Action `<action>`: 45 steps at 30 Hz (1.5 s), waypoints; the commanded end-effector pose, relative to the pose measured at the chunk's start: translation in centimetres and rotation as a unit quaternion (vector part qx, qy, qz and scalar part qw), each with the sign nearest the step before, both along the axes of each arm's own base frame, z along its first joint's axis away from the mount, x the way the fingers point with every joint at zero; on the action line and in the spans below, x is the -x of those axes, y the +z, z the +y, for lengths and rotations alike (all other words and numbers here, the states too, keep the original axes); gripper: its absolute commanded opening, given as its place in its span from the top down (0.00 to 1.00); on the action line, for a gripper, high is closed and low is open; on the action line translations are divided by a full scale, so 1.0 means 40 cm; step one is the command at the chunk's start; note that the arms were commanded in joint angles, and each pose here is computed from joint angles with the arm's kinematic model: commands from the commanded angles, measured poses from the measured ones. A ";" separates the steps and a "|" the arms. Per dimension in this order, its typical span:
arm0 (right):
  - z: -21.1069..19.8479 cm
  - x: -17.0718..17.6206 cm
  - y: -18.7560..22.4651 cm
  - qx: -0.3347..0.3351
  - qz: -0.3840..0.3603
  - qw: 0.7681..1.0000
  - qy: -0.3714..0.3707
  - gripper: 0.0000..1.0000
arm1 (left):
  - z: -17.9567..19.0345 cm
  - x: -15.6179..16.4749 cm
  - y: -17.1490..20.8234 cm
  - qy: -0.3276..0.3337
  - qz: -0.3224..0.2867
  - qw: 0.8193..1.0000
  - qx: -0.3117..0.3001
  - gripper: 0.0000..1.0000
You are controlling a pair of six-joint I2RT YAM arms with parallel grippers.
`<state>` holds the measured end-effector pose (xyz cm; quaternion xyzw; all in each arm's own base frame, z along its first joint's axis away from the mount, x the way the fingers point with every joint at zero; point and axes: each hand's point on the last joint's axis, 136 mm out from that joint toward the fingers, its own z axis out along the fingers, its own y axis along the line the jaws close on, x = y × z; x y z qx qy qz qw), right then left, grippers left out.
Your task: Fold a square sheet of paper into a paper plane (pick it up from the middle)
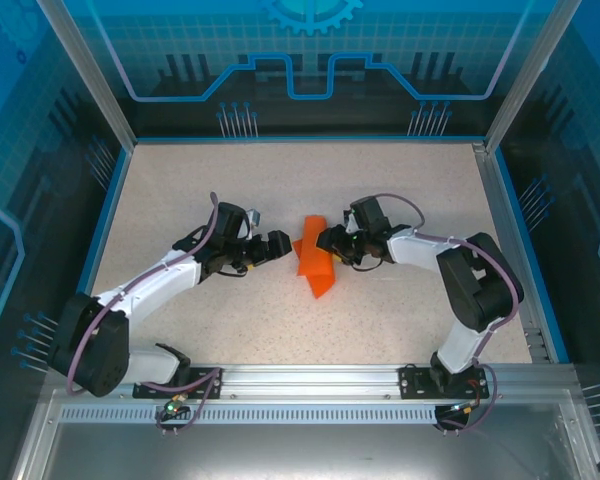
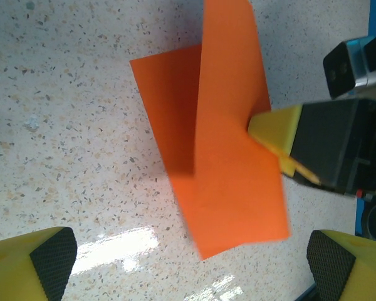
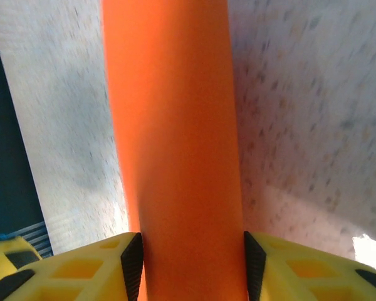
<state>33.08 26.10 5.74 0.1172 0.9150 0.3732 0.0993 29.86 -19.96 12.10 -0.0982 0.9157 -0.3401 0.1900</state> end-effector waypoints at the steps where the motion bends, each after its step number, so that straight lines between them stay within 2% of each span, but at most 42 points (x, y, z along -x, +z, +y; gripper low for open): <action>1: 0.018 0.086 -0.023 0.022 0.039 0.997 0.066 0.48 | -0.017 -0.004 0.012 -0.003 0.006 1.000 0.013 0.02; 8: 0.031 0.109 -0.038 0.056 0.057 0.988 0.131 0.47 | -0.015 -0.005 0.003 0.002 0.010 1.000 0.010 0.02; 13: 0.079 0.102 -0.014 0.011 0.049 0.985 0.167 0.47 | -0.014 -0.003 0.002 0.002 0.012 1.000 0.009 0.02; 16: 0.087 0.103 -0.018 0.024 0.043 0.983 0.179 0.46 | -0.013 -0.001 -0.001 0.002 0.013 1.000 0.009 0.01; 21: 0.129 0.111 -0.026 0.020 0.043 0.976 0.215 0.43 | -0.014 -0.001 -0.004 0.002 0.015 1.000 0.009 0.02; 26: 0.142 0.118 -0.059 0.060 0.051 0.970 0.231 0.38 | -0.013 0.000 -0.006 0.002 0.016 1.000 0.007 0.02; 31: 0.156 0.116 -0.062 0.049 0.045 0.969 0.239 0.32 | -0.010 0.002 -0.015 0.002 0.022 1.000 0.004 0.01; 36: 0.166 0.116 -0.068 0.043 0.043 0.967 0.247 0.36 | -0.010 0.000 -0.028 0.004 0.030 1.000 0.000 0.01; 45: 0.172 0.101 -0.057 0.036 0.018 0.973 0.228 0.51 | 0.022 -0.003 -0.041 0.045 0.022 0.999 -0.012 0.02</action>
